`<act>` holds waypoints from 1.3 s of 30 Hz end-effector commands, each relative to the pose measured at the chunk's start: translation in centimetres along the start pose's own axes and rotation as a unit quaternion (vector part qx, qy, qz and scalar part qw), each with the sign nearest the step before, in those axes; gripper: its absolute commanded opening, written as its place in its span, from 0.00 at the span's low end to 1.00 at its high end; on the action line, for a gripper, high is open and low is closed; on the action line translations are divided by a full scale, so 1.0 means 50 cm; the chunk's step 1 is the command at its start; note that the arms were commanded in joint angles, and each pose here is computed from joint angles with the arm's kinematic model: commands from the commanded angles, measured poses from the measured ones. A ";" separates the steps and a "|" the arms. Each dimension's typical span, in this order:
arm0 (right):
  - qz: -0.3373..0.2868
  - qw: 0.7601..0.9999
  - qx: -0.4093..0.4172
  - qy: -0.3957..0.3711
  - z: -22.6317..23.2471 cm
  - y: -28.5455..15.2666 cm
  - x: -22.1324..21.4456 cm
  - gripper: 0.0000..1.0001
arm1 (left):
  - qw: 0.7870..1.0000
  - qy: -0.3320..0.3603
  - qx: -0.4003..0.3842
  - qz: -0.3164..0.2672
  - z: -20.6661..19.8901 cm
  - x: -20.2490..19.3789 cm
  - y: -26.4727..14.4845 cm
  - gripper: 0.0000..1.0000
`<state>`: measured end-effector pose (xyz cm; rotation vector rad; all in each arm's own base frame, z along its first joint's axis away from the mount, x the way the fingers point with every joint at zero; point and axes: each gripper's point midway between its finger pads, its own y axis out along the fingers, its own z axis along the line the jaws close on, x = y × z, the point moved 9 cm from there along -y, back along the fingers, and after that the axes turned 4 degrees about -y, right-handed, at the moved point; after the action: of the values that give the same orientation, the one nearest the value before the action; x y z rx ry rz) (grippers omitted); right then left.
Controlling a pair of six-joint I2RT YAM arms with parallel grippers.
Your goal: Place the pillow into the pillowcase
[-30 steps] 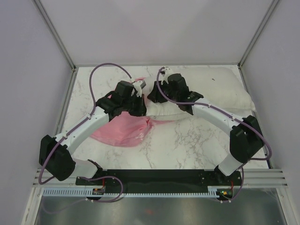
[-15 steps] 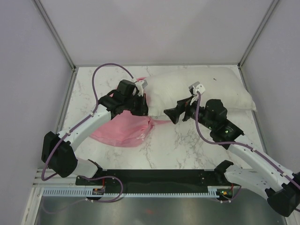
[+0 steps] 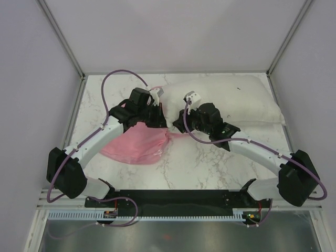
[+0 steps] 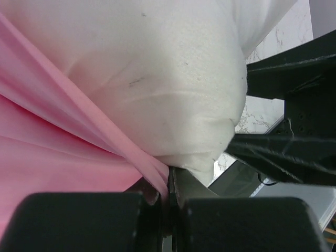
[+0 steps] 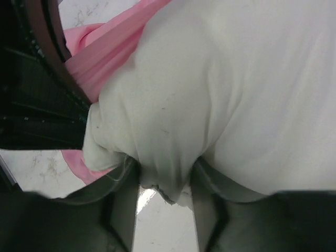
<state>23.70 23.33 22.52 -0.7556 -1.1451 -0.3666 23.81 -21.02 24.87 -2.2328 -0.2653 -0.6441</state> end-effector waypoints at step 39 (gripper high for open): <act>0.007 0.948 0.263 0.177 0.070 0.276 0.075 0.00 | 0.989 0.059 -0.132 -0.012 -0.166 0.035 -0.051 0.02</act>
<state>30.74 32.26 18.60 -0.4168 -0.7487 -0.1430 24.66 -20.78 26.93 -2.1137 -0.3568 -0.6593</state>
